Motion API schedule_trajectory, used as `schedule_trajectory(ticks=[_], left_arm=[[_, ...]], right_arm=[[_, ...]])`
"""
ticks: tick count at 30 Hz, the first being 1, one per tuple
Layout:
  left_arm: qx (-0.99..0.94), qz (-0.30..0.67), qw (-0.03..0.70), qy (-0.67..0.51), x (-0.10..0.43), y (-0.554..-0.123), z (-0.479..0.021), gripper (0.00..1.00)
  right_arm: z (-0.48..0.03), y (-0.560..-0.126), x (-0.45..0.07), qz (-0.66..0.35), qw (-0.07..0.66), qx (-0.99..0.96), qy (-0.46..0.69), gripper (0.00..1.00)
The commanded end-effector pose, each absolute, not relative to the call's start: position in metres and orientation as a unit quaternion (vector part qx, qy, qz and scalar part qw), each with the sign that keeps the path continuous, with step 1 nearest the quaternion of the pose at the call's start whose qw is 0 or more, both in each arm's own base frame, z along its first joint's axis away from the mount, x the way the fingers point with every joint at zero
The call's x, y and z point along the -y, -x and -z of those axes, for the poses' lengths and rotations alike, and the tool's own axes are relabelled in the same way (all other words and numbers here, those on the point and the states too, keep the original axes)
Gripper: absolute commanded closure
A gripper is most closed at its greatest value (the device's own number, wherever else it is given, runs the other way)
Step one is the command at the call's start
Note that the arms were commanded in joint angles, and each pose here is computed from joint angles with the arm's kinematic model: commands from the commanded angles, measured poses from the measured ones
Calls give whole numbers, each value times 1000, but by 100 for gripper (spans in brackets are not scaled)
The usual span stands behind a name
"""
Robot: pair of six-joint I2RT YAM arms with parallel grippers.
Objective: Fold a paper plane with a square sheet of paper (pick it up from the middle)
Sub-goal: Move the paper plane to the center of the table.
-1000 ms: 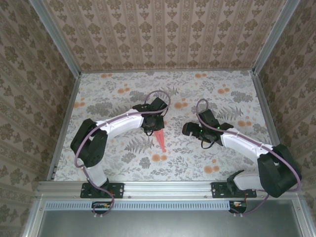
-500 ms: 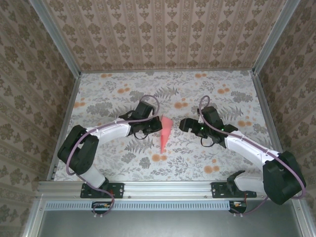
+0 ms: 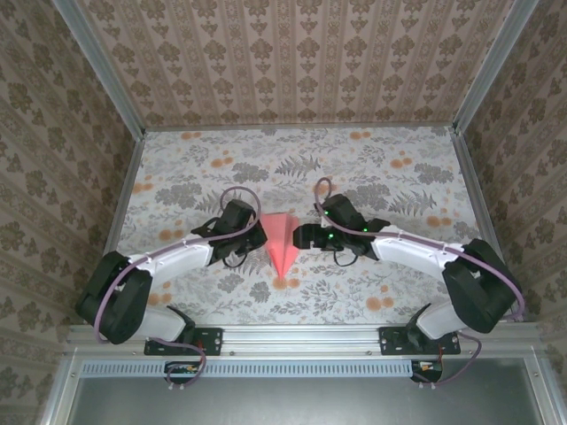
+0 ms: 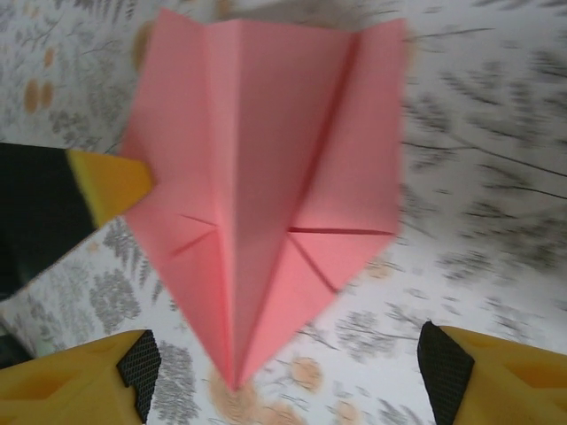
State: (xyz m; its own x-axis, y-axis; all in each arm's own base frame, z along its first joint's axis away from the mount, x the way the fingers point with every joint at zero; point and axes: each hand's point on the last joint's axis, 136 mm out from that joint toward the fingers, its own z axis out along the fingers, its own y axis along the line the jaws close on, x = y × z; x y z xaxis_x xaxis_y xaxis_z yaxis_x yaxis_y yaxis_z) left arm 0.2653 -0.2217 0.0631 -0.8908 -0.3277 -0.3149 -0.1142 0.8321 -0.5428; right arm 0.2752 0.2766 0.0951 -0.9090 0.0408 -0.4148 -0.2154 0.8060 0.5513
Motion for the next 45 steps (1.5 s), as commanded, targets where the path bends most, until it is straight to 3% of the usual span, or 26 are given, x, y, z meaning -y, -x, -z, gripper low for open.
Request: schedule_trajectory(ticks=[1,10,17,27,37,45], left_arm=[[-937,232,207,157,200,-260,-53,100],[-939,221,200,172,191,-254,-45,100],[-939,224,198,168,191,-254,-45,100],[-939,228,196,168,192,-254,-45,100],[-939,230,194,167,194,-254,-44,100],[-939,237,191,163,198,-254,-44,100]], right_arm=[[-92,-275,-293,-286,205,-933,73,25],[-69,-278,-326,-251,176,-947,97,32],[-46,-283,-319,-219,160,-958,94,17],[-35,-270,-329,-248,112,-956,108,16],[-63,-265,-348,-359,99,-925,78,24],[-52,-268,-341,-343,98,-933,48,38]])
